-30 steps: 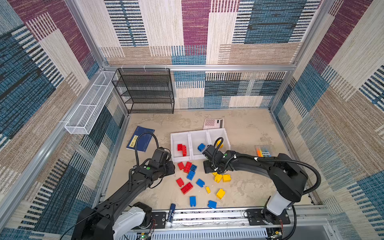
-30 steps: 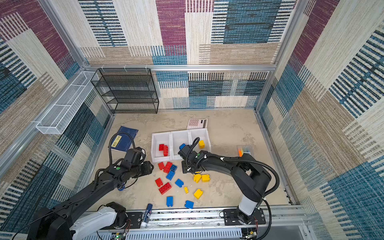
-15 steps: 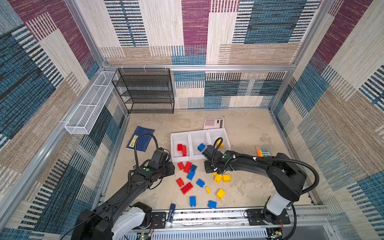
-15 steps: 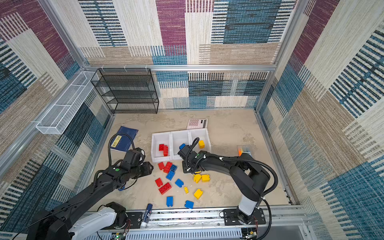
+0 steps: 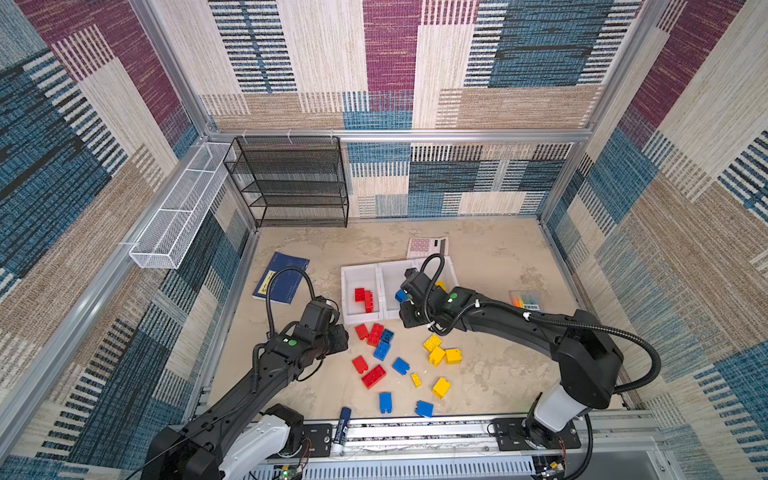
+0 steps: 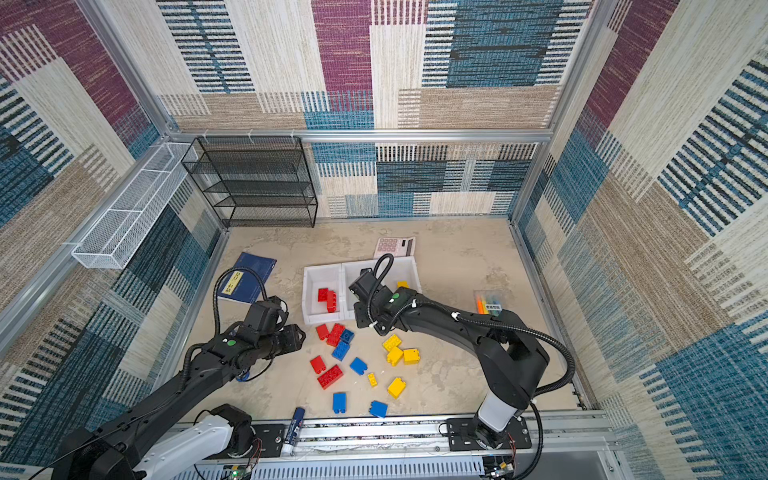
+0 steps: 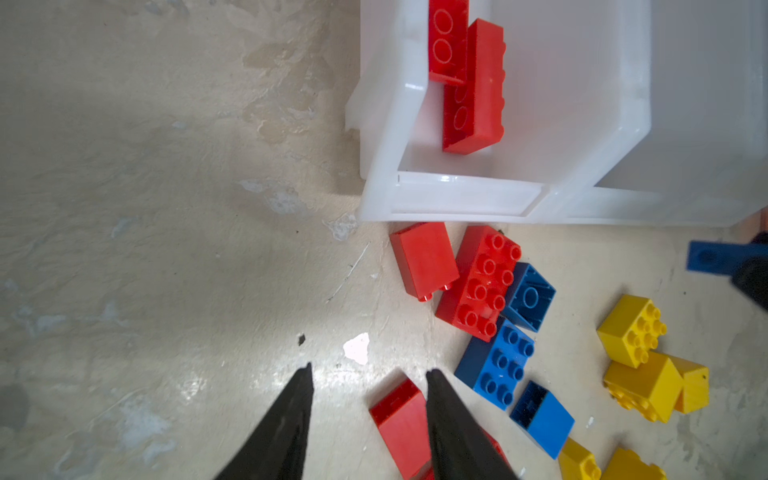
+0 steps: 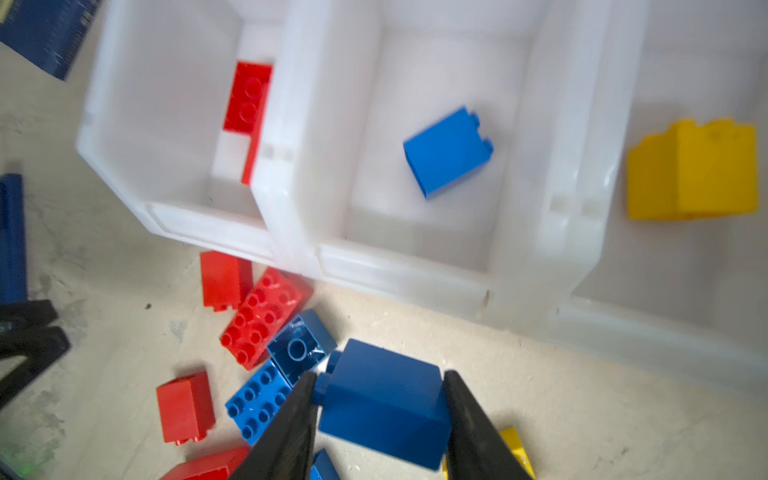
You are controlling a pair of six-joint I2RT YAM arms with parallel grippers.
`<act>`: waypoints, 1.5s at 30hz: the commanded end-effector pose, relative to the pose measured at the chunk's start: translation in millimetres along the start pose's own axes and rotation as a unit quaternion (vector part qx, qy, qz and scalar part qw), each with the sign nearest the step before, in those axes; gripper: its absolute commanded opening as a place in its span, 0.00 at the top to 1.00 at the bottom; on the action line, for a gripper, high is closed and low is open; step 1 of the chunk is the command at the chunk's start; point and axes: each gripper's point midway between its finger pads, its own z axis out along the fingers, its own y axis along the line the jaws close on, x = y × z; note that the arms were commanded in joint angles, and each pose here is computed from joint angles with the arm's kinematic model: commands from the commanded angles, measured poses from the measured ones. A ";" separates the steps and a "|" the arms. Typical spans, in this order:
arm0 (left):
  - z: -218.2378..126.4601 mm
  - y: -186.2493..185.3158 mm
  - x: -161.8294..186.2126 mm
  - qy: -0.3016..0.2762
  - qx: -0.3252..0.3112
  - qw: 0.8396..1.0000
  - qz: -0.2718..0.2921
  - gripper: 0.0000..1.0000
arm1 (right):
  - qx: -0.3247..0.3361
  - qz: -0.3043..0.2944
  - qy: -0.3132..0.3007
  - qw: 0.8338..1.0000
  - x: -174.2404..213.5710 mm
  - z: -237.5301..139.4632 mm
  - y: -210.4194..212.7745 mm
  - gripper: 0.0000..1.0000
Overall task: Sort the legos into containers by color
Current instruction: 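Carry the blue brick with the right gripper into the middle compartment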
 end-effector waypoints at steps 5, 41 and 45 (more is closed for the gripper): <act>-2.8 4.2 5.0 0.001 -0.003 1.000 -0.014 0.52 | -0.020 -0.039 -0.016 0.999 -38.8 21.7 8.1 0.56; -2.3 3.0 49.0 0.070 0.030 0.997 -0.020 0.50 | -0.026 0.028 -0.026 0.999 -15.8 -5.6 -9.5 0.30; 2.9 -3.6 68.3 0.103 0.049 0.993 -0.020 0.49 | -0.022 0.041 -0.026 0.999 -4.5 -13.6 -18.0 0.30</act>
